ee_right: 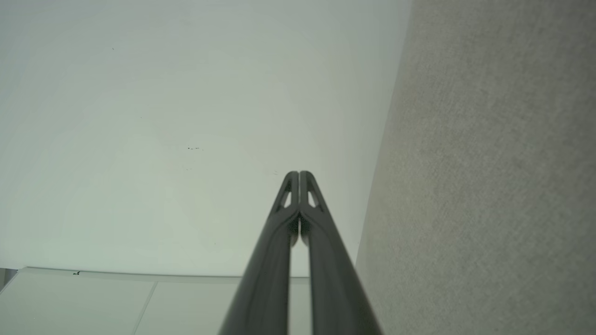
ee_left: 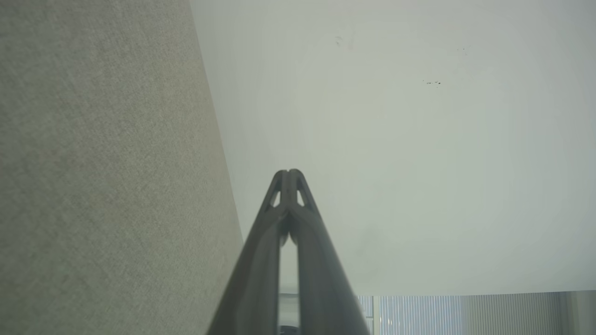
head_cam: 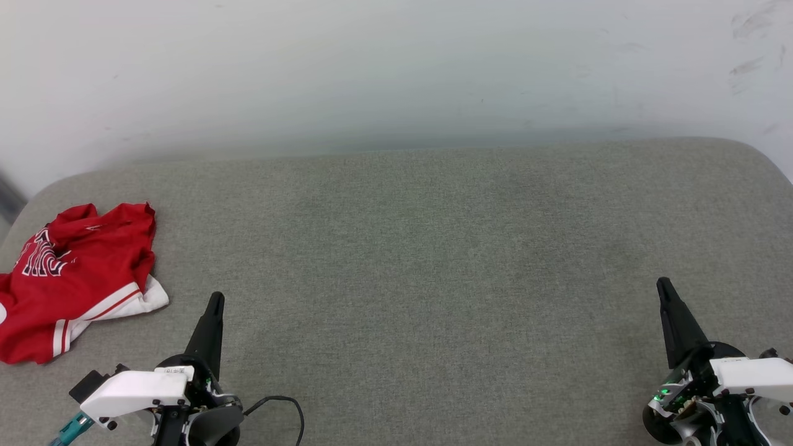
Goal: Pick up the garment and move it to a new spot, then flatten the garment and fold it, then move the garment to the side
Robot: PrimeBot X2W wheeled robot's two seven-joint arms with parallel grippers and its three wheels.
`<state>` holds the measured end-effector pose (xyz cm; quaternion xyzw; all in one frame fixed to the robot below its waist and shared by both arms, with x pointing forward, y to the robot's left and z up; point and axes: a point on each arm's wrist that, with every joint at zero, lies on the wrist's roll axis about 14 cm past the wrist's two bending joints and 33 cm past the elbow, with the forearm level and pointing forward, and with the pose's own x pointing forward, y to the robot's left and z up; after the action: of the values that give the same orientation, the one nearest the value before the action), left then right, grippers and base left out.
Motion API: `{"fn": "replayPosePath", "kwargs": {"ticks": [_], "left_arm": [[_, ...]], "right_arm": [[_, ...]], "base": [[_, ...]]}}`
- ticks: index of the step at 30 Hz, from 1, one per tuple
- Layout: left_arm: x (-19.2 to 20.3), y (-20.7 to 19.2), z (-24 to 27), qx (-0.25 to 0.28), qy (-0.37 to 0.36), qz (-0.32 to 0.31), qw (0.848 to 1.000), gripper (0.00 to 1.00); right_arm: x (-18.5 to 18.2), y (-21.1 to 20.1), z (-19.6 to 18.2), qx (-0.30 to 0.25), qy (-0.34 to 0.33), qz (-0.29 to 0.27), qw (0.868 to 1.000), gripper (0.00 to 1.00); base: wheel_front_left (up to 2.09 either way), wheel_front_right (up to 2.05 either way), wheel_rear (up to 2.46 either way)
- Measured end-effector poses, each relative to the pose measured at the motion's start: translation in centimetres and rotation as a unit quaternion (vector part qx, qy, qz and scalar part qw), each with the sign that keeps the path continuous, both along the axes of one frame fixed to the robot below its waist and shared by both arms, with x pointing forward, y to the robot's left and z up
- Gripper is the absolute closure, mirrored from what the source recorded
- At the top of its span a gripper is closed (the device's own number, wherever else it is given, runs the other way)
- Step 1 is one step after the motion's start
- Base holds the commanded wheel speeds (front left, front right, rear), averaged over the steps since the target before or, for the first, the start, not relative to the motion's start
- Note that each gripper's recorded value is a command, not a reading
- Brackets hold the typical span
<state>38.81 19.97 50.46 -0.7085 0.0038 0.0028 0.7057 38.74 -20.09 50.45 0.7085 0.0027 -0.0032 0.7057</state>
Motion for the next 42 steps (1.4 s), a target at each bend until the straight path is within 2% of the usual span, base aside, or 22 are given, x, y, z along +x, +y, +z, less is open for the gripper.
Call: {"fn": "replayPosePath", "kwargs": {"ticks": [11, 12, 17, 25, 35, 42], "left_arm": [[0.0, 0.0, 0.0, 0.0, 0.0, 0.0, 1.0, 1.0], [0.0, 0.0, -0.1, 0.0, 0.001, 0.0, 1.0, 0.0], [-1.2, -0.1, -2.7, -0.004, 0.04, 0.002, 0.999, 0.0], [-1.5, 0.4, -2.5, 0.015, 0.038, 0.02, 0.999, 0.0], [-1.9, 2.2, -2.7, 0.067, 0.045, 0.054, 0.995, 0.0], [-2.1, 4.4, -1.9, 0.123, 0.038, 0.088, 0.988, 0.0]], "right_arm": [[0.0, 0.0, 0.0, 0.0, 0.0, 0.0, 1.0, 1.0], [0.0, 0.0, -0.1, 0.0, 0.001, 0.0, 1.0, 0.0], [-1.2, -0.1, -2.6, 0.002, 0.039, -0.003, 0.999, 0.0], [-1.3, 0.1, -2.6, -0.016, 0.04, -0.011, 0.999, 0.0], [-1.2, 0.0, -2.0, -0.104, 0.034, -0.016, 0.994, 0.0], [-1.0, -0.3, -0.9, -0.192, 0.018, -0.021, 0.981, 0.0]], "base": [[0.0, 0.0, 0.0], [0.0, 0.0, 0.0], [0.0, 0.0, 0.0], [0.0, 0.0, 0.0], [0.0, 0.0, 0.0], [0.0, 0.0, 0.0]]}}
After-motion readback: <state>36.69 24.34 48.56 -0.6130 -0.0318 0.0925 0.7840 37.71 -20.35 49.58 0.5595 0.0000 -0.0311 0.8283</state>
